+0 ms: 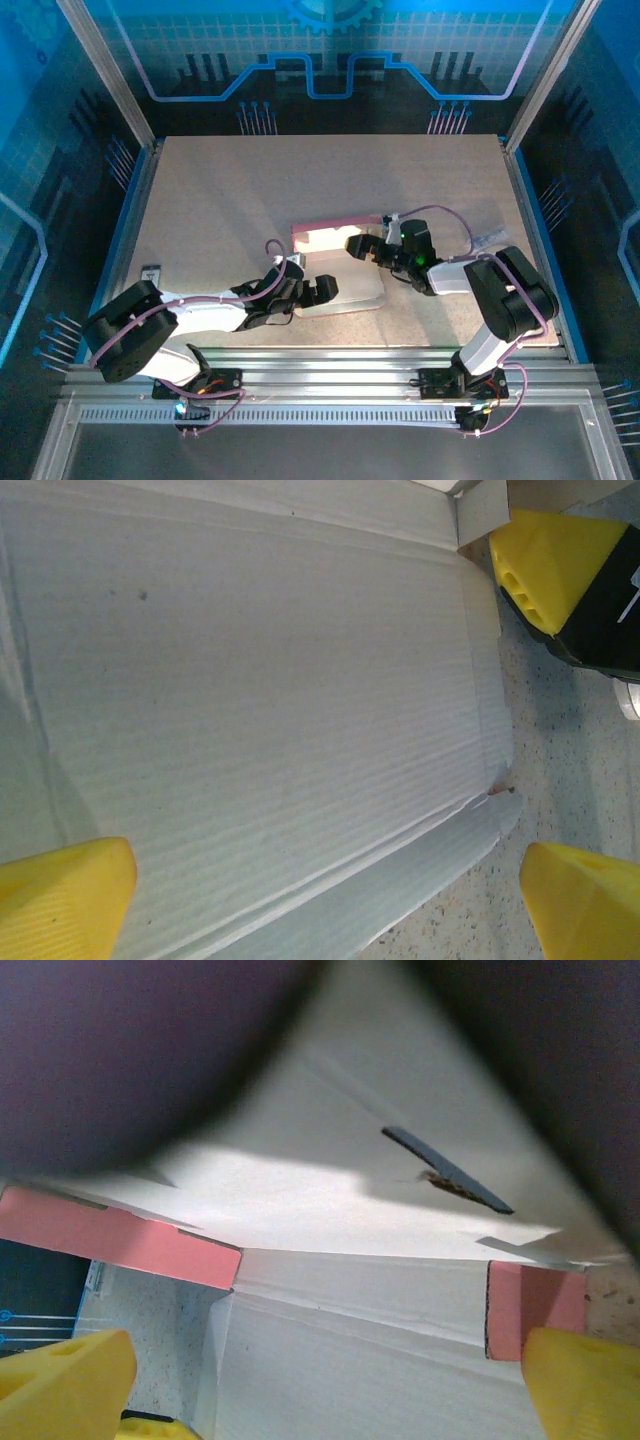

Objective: Fold the paper box

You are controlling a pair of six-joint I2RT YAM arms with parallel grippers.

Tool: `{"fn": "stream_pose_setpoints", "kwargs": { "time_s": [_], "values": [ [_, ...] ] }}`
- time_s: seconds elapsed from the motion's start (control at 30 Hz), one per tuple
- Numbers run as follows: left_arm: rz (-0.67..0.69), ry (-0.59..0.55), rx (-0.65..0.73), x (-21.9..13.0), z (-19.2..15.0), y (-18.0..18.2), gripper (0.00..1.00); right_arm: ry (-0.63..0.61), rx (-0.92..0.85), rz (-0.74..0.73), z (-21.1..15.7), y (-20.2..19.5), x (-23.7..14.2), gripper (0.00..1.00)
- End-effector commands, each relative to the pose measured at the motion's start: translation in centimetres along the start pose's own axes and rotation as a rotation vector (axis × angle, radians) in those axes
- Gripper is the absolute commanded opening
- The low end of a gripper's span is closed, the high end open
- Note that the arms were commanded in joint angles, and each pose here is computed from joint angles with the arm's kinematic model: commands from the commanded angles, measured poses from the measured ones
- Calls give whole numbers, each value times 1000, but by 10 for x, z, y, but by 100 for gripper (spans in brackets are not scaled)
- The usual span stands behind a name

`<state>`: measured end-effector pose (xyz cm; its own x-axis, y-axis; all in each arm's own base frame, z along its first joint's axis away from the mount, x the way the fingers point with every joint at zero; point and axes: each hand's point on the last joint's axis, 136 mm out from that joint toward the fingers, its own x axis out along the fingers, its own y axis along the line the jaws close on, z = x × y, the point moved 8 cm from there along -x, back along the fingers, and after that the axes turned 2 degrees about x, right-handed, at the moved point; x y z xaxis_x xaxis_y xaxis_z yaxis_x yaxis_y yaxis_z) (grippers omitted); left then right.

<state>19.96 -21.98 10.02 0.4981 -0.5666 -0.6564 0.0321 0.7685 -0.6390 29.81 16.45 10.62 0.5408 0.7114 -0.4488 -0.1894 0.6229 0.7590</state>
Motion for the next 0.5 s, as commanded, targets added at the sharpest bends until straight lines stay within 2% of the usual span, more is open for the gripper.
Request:
{"fn": "stream_pose_setpoints", "kwargs": {
  "time_s": [0.0, 0.27, 0.47],
  "values": [
    [74, 97, 2, 4, -24, 21, 99, 42, -32, -4, -4, 6, 8, 100],
    [74, 95, 9, 3, -24, 20, 99, 47, -60, -80, -6, 7, 6, 100],
    [63, 92, 13, -2, -22, 17, 99, 35, -124, -111, -3, 18, -14, 100]
  ]
}}
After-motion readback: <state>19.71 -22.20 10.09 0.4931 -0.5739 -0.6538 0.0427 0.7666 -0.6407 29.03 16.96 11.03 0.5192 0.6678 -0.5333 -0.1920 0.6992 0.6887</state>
